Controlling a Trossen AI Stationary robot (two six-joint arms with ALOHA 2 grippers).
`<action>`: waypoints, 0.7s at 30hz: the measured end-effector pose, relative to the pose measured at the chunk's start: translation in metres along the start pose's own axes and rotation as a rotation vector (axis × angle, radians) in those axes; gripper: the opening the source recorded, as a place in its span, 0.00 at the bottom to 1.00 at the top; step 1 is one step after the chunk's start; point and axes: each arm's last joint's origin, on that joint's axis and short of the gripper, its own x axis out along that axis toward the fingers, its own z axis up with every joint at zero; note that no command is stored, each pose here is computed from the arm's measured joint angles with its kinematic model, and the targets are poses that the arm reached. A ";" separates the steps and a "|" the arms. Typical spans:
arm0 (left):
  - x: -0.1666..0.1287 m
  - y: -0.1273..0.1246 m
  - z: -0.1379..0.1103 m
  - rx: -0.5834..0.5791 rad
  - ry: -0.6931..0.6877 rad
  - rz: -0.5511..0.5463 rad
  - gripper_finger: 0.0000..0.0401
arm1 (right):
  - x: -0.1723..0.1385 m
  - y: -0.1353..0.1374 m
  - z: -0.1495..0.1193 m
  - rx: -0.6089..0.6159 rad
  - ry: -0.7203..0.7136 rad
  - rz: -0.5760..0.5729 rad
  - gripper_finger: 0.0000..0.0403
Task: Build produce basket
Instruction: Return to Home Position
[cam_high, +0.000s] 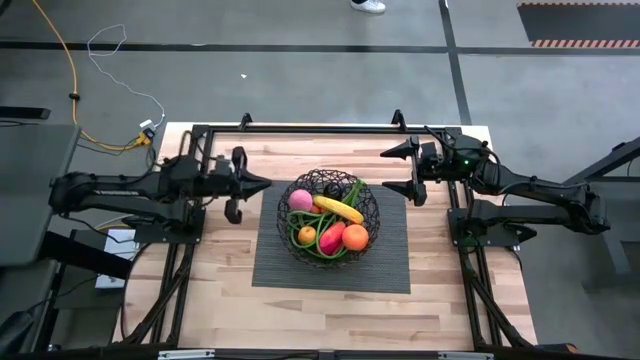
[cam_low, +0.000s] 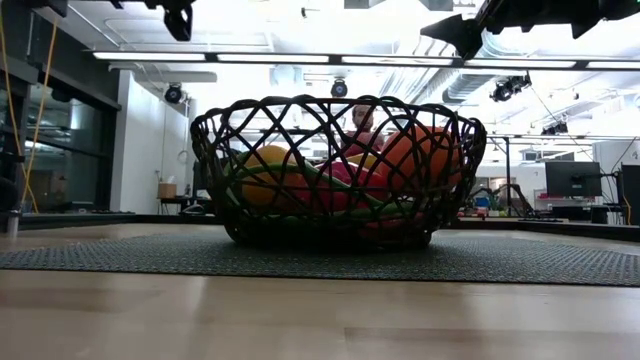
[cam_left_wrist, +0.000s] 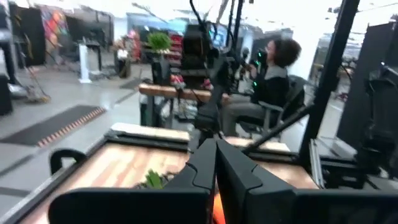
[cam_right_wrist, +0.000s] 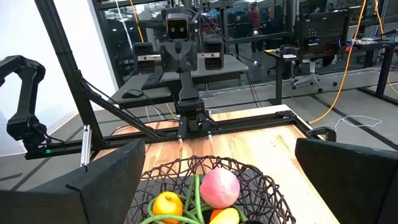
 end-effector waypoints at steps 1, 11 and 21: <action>-0.003 0.000 0.002 0.010 -0.012 0.004 0.00 | 0.000 0.000 0.000 0.000 0.000 0.000 0.99; -0.045 0.006 -0.001 0.027 0.099 0.065 0.00 | 0.000 0.000 0.000 0.008 0.000 0.000 0.99; -0.070 0.007 -0.036 -0.031 0.001 0.055 0.00 | 0.000 0.000 0.000 0.019 0.000 0.000 0.99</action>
